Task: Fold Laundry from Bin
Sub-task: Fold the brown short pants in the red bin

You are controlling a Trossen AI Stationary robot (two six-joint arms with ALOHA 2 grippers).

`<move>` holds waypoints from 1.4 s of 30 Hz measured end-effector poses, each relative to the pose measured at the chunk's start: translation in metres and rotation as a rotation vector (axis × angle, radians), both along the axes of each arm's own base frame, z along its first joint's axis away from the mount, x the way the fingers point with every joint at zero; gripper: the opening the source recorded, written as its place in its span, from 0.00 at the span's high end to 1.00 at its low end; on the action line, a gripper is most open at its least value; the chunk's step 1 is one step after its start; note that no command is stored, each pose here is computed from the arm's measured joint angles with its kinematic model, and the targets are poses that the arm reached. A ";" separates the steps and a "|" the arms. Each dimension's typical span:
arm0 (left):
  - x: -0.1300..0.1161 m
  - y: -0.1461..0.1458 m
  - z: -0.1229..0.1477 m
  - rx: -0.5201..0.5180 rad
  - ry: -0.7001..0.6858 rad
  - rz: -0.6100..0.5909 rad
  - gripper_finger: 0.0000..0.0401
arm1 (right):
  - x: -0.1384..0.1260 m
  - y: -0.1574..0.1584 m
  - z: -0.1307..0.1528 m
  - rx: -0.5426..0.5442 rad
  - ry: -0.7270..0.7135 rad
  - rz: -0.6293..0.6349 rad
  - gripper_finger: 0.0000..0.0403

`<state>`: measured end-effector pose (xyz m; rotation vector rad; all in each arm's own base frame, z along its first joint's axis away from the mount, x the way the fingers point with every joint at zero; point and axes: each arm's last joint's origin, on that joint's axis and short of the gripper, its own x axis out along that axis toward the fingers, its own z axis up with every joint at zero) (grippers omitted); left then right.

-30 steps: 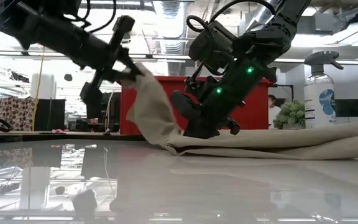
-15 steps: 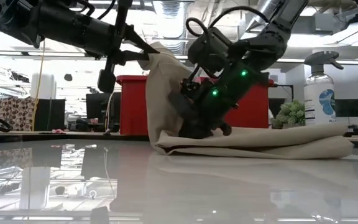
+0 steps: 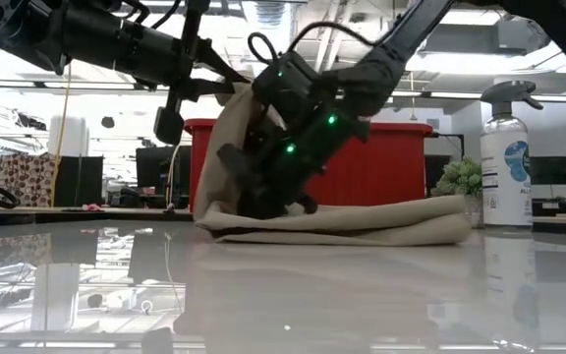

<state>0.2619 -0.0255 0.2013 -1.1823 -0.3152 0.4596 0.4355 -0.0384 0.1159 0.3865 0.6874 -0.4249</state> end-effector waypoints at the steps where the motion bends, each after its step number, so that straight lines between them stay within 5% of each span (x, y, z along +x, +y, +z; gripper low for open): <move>1: 0.000 0.000 0.000 0.003 0.001 -0.005 0.97 | -0.002 0.000 0.003 -0.007 0.020 0.007 0.96; 18: 0.001 -0.001 -0.003 0.046 0.046 -0.036 0.97 | -0.064 0.038 0.107 -0.209 0.250 0.079 0.96; 25: 0.001 -0.001 -0.002 0.047 0.041 -0.033 0.97 | -0.069 0.042 0.085 -0.207 0.397 0.051 0.96; 35: 0.000 0.000 -0.002 0.049 0.045 -0.031 0.97 | -0.102 0.094 0.091 -0.205 0.537 0.016 0.96; 42: 0.001 -0.001 -0.002 0.045 0.035 -0.061 0.97 | -0.084 0.121 0.047 -0.175 0.451 0.012 0.96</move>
